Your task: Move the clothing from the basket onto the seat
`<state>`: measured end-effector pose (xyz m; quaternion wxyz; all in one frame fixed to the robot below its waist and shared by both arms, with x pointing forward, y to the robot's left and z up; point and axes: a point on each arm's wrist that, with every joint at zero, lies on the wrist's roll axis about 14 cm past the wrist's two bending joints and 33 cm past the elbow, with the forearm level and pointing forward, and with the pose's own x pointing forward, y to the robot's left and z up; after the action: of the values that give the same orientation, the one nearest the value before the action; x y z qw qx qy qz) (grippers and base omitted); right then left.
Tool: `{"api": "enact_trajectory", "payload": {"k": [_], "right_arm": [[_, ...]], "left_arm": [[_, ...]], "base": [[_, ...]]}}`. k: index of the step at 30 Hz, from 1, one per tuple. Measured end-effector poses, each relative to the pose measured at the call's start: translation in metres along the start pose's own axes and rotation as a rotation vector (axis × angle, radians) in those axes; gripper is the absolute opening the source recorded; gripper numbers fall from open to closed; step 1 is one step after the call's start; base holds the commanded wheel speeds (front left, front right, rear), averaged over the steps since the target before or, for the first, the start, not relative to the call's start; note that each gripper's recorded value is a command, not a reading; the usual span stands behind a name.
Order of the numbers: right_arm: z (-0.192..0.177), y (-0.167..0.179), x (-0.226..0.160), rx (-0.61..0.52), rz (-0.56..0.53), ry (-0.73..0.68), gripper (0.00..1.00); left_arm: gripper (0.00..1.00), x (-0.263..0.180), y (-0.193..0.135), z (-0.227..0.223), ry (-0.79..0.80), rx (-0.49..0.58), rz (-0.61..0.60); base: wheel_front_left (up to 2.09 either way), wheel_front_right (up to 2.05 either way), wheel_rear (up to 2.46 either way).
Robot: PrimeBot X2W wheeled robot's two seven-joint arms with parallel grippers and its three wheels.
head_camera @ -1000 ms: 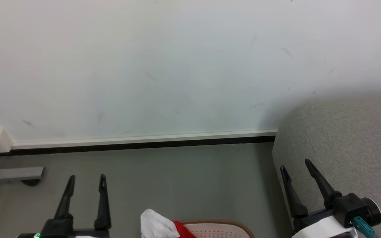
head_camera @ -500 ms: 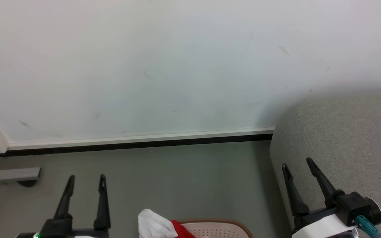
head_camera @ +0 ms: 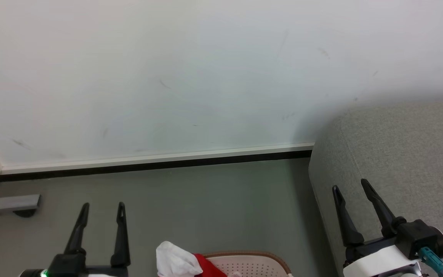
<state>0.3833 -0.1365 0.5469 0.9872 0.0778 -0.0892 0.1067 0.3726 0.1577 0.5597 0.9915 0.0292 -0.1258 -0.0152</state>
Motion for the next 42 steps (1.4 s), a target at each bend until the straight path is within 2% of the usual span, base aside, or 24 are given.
{"api": "enact_trajectory", "payload": {"k": [14, 24, 34, 42], "right_arm": [[0.000, -0.015, 0.006, 0.045, -0.041, -0.006, 1.00], [0.008, -0.032, 0.043, 0.025, -0.047, -0.045, 1.00], [-0.007, -0.057, 0.077, 0.011, -0.069, -0.040, 1.00], [-0.030, -0.070, 0.093, 0.013, -0.085, -0.012, 1.00]], "left_arm": [[1.00, 0.012, -0.025, -0.013, 0.029, -0.029, -0.075], [1.00, 0.046, -0.060, -0.031, 0.046, -0.080, -0.168], [1.00, 0.071, -0.090, -0.089, 0.157, -0.100, -0.262], [1.00, 0.064, -0.116, -0.156, 0.323, -0.107, -0.362]], "base": [[0.00, 0.00, 0.00], [0.00, 0.00, 0.00], [0.00, 0.00, 0.00], [0.00, 0.00, 0.00]]}}
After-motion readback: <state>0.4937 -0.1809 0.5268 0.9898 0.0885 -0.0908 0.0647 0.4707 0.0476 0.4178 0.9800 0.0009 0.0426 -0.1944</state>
